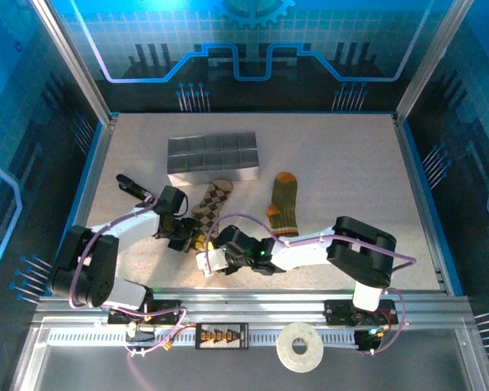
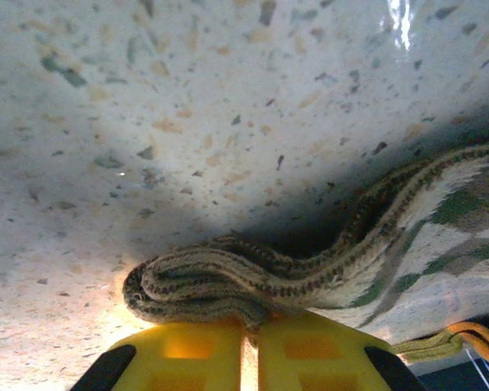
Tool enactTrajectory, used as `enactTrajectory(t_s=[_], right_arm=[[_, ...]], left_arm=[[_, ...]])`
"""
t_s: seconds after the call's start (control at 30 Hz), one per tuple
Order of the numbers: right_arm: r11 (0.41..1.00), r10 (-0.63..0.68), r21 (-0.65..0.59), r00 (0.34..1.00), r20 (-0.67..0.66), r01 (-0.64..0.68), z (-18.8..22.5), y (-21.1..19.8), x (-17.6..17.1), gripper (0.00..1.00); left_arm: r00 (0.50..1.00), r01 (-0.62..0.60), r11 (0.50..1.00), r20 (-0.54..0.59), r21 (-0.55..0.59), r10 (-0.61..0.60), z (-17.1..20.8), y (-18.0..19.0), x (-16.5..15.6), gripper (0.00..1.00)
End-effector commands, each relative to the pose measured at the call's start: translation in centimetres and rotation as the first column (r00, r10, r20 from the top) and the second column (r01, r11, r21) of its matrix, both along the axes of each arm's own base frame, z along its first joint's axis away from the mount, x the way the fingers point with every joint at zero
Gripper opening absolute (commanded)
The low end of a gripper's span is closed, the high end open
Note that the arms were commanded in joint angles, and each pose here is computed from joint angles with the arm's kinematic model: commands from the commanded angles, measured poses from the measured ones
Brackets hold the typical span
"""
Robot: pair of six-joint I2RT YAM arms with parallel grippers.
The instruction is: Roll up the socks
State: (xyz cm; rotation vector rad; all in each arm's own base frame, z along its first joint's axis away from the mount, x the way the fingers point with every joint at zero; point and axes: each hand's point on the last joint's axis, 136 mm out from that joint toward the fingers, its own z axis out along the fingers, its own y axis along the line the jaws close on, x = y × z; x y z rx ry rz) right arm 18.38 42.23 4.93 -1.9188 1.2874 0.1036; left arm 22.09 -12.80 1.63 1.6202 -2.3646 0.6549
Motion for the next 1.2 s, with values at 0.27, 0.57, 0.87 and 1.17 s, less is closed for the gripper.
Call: enactTrajectory(t_s=[0.27, 0.57, 0.87, 1.17], right_arm=[[0.993, -0.072, -0.087, 0.994, 0.077, 0.079, -2.6, 1.2, 2.7, 0.34], [0.980, -0.143, -0.145, 0.989, -0.021, 0.138, -5.1, 0.1, 2.6, 0.20], [0.968, -0.215, -0.194, 0.929, -0.300, 0.161, -6.5, -1.0, 0.5, 0.00], [0.952, -0.304, -0.209, 0.758, -0.577, 0.223, -7.0, -1.3, -0.6, 0.00]], left_arm=[[0.994, 0.016, 0.993, -0.107, 0.117, -0.004, -2.3, 2.5, -2.1, 0.12], [0.995, 0.035, 0.994, -0.095, 0.105, -0.025, -1.7, 2.3, -1.7, 0.12], [1.000, -0.013, 0.997, 0.005, 0.081, 0.013, 1.4, 2.4, -0.5, 0.23], [0.995, -0.084, 0.992, 0.056, 0.096, 0.079, 4.2, 4.1, -0.6, 0.45]])
